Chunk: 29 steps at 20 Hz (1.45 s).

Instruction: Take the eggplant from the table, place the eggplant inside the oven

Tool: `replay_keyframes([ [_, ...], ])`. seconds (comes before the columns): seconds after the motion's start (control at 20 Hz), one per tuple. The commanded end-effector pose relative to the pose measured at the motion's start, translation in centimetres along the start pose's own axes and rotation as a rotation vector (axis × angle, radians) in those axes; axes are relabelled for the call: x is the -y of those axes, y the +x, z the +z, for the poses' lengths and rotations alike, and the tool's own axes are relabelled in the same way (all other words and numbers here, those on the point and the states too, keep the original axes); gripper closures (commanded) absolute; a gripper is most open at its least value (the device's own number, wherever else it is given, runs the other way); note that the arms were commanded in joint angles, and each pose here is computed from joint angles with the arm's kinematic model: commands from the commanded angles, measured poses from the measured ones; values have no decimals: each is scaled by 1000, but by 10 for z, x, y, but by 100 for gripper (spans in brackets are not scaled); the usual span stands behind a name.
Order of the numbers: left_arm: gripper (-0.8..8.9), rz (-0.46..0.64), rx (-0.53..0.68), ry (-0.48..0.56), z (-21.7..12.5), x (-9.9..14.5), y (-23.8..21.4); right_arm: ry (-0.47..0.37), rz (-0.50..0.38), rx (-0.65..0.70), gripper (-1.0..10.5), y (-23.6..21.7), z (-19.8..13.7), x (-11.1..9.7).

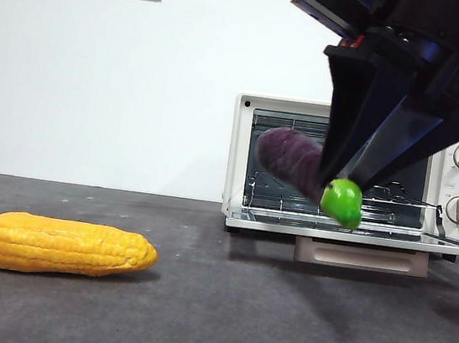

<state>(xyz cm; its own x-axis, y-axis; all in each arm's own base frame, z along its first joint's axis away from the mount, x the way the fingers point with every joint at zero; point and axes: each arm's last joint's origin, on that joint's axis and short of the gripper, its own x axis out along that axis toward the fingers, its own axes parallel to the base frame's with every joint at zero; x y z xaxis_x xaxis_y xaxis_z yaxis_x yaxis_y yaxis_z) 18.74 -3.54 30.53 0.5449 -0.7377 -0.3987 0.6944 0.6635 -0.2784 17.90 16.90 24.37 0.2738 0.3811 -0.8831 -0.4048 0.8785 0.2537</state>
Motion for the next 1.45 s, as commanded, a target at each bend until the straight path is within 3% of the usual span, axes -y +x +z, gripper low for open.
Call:
replay_keyframes([
  [0.05,819,-17,-6,3,-2,1,3,22,22,31,959,-4,12,11],
  [0.35,819,-45,-16,14,-2,6,7,219,144,109,959,-3,44,68],
  [0.6,819,-64,-24,22,-2,10,9,315,137,154,959,10,71,103],
  [1.1,819,-66,-45,8,-4,11,10,456,140,281,959,27,134,133],
  [1.45,819,-67,-45,8,-4,11,10,523,1,394,942,26,145,140],
])
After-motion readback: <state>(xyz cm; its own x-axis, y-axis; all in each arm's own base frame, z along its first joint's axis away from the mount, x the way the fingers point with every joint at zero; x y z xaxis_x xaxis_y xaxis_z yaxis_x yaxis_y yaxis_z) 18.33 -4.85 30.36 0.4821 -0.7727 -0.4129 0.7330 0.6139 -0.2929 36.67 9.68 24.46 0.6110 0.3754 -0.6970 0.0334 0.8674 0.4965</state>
